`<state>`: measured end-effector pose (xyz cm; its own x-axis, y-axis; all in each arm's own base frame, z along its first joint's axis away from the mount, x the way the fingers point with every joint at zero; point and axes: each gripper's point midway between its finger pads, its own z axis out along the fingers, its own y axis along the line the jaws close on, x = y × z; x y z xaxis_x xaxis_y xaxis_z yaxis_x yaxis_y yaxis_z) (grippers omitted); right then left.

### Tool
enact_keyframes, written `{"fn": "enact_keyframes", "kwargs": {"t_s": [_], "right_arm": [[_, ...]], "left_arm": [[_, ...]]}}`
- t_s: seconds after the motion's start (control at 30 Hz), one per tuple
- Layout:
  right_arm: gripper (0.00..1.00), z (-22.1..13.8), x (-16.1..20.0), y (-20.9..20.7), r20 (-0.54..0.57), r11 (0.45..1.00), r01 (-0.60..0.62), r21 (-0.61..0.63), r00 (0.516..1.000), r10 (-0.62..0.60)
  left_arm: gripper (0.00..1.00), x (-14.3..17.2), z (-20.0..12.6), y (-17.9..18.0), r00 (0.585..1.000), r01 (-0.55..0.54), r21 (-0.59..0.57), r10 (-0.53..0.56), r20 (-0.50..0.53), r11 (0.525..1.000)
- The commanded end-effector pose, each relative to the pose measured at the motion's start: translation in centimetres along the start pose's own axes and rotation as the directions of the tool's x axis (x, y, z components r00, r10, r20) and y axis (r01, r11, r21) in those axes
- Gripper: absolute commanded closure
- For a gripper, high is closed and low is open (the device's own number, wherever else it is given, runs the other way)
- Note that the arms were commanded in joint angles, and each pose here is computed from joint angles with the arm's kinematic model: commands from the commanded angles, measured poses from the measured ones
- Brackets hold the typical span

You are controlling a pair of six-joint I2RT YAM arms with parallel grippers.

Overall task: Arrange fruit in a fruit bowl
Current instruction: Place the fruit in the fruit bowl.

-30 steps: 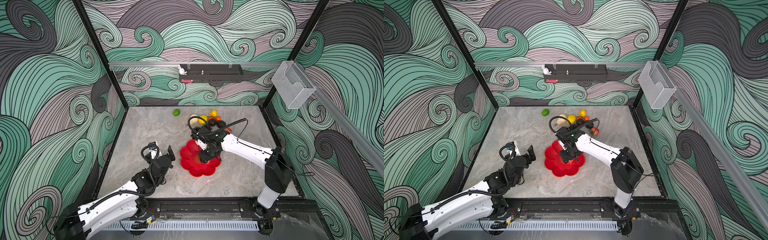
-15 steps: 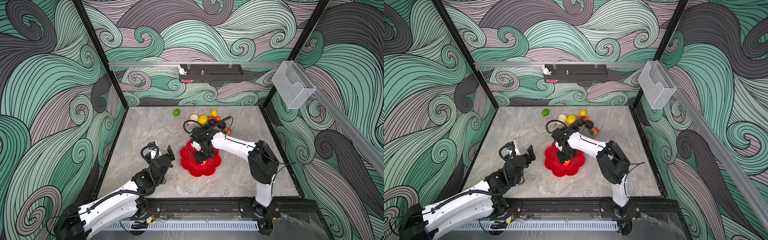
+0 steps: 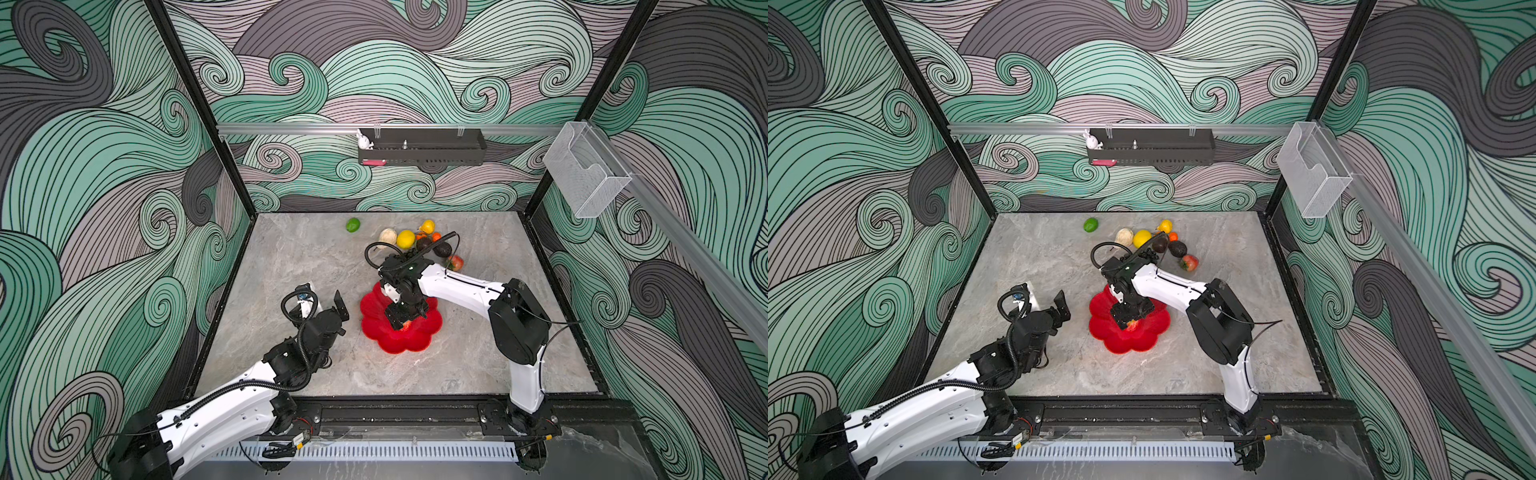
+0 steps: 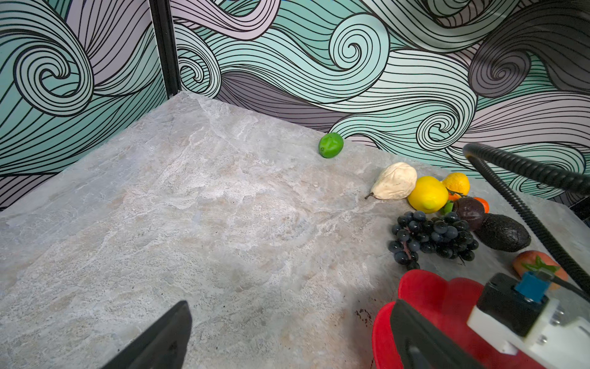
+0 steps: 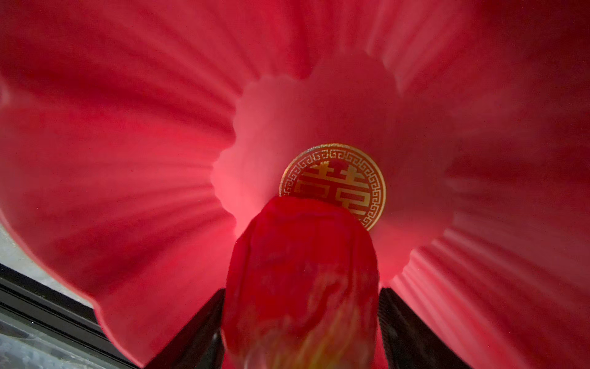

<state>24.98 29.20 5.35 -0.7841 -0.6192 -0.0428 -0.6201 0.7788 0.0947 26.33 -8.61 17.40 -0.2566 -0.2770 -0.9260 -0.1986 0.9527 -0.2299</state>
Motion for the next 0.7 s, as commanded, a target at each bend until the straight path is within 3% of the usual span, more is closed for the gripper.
{"fn": "enact_keyframes", "kwargs": {"t_s": [0.0,0.67], "right_arm": [[0.22,-0.8,-0.2,-0.5,0.012,1.000,0.003,0.027,1.000,-0.003],[0.15,-2.4,-0.5,-0.7,0.074,0.999,-0.005,0.045,0.997,0.002]], "left_arm": [[0.01,-0.3,0.2,0.4,1.000,0.022,-0.023,-0.022,0.016,0.999],[0.01,-0.2,0.4,0.4,1.000,0.026,-0.022,-0.026,0.009,0.999]]}}
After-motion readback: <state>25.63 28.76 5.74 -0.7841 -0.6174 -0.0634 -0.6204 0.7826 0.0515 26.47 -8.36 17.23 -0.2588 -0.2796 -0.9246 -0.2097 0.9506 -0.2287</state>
